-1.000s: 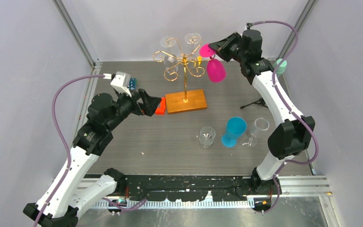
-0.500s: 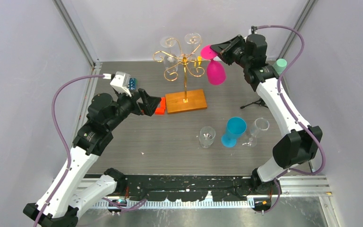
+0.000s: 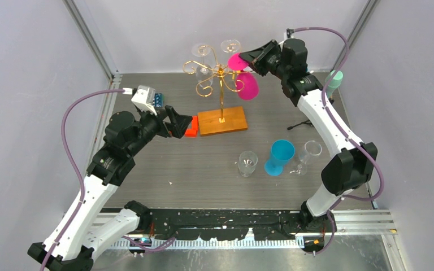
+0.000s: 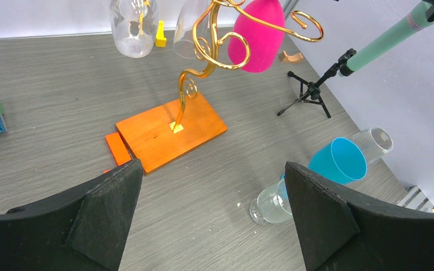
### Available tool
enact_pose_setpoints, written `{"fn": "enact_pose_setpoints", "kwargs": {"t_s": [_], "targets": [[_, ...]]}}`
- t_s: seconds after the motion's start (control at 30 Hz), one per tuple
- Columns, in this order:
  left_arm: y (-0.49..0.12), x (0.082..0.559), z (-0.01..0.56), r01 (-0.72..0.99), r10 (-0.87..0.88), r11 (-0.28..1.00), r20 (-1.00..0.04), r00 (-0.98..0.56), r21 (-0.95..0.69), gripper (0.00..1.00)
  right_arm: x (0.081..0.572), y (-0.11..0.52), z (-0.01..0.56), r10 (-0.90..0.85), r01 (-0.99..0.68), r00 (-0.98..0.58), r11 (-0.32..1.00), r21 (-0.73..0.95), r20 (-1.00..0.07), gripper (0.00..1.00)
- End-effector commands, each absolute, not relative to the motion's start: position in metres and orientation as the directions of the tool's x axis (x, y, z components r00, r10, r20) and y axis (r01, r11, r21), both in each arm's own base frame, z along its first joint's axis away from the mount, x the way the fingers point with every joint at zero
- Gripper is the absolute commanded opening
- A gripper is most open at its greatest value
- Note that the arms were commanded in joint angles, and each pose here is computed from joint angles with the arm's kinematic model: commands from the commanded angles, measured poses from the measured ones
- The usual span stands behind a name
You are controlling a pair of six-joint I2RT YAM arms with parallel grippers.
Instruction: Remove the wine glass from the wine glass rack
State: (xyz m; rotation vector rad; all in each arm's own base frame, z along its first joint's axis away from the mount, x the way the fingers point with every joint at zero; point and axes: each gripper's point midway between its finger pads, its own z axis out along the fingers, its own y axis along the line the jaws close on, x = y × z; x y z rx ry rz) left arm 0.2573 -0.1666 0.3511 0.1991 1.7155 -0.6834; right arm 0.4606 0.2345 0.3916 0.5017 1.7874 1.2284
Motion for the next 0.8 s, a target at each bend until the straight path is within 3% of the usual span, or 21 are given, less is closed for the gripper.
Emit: {"fn": "enact_pose_setpoints", "kwargs": {"t_s": [0.0, 0.4, 0.77], "targets": [[-0.162, 0.258, 0.363, 0.482, -0.234, 0.819, -0.949, -0.212, -0.310, 1.00, 0.471, 0.237, 0.426, 0.753, -0.228, -0.464, 0.408, 0.884, -0.466, 0.00], [-0.159, 0.258, 0.363, 0.473, -0.233, 0.827, -0.950, -0.206, -0.305, 1.00, 0.500, 0.230, 0.435, 0.797, -0.235, -0.360, 0.426, 0.874, -0.485, 0.00], [-0.158, 0.259, 0.365, 0.470, -0.231, 0.830, -0.952, -0.200, -0.300, 1.00, 0.505, 0.203, 0.466, 0.764, -0.258, -0.189, 0.567, 0.782, -0.616, 0.00]]}}
